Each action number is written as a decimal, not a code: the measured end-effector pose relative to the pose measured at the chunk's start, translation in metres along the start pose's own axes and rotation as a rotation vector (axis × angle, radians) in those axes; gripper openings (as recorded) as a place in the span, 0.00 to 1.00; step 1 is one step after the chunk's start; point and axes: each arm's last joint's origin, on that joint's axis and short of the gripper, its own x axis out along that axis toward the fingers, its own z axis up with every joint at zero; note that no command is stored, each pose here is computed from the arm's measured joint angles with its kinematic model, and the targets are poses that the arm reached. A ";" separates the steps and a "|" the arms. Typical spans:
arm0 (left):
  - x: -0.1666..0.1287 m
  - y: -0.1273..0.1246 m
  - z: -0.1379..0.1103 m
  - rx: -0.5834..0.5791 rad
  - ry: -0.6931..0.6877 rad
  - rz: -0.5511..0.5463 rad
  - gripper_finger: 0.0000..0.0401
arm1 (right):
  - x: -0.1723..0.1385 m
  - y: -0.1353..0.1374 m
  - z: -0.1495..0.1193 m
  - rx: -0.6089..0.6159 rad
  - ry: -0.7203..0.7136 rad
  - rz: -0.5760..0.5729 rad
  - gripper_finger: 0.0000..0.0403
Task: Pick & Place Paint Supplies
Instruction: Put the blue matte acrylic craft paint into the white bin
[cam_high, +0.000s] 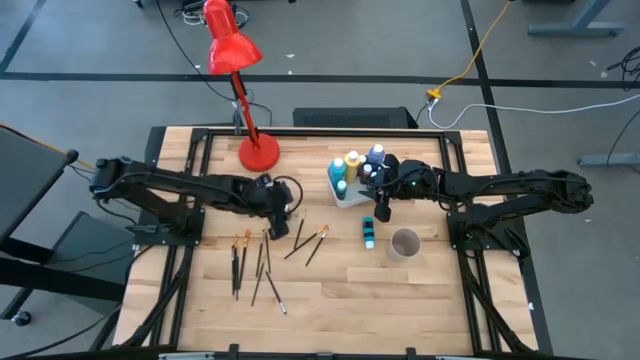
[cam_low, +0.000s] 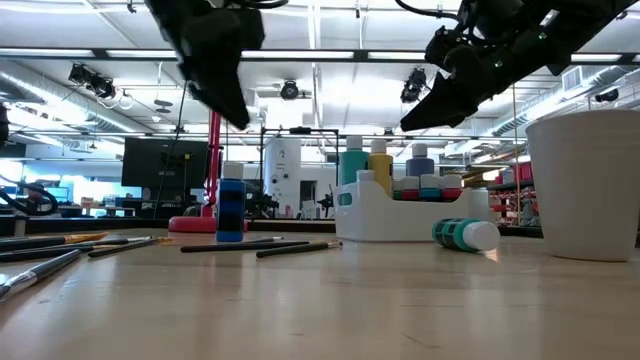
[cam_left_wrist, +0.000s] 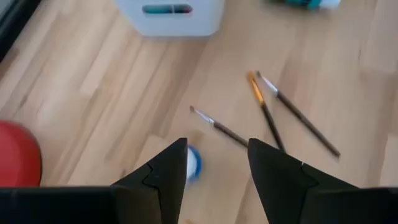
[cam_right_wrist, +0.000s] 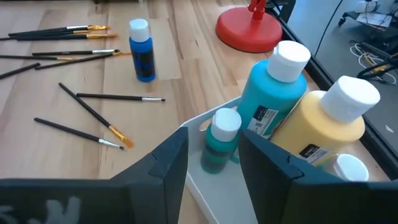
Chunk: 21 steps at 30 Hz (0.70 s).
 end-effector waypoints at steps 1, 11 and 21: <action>0.003 -0.003 0.002 -0.007 -0.013 -0.004 0.44 | 0.000 0.000 0.000 0.000 0.000 0.000 0.36; 0.039 -0.009 -0.007 0.024 0.111 0.067 0.56 | 0.000 0.001 0.002 0.002 -0.026 0.028 0.36; 0.026 -0.010 0.014 0.157 0.039 0.081 0.64 | 0.000 0.001 0.003 -0.005 -0.033 0.027 0.36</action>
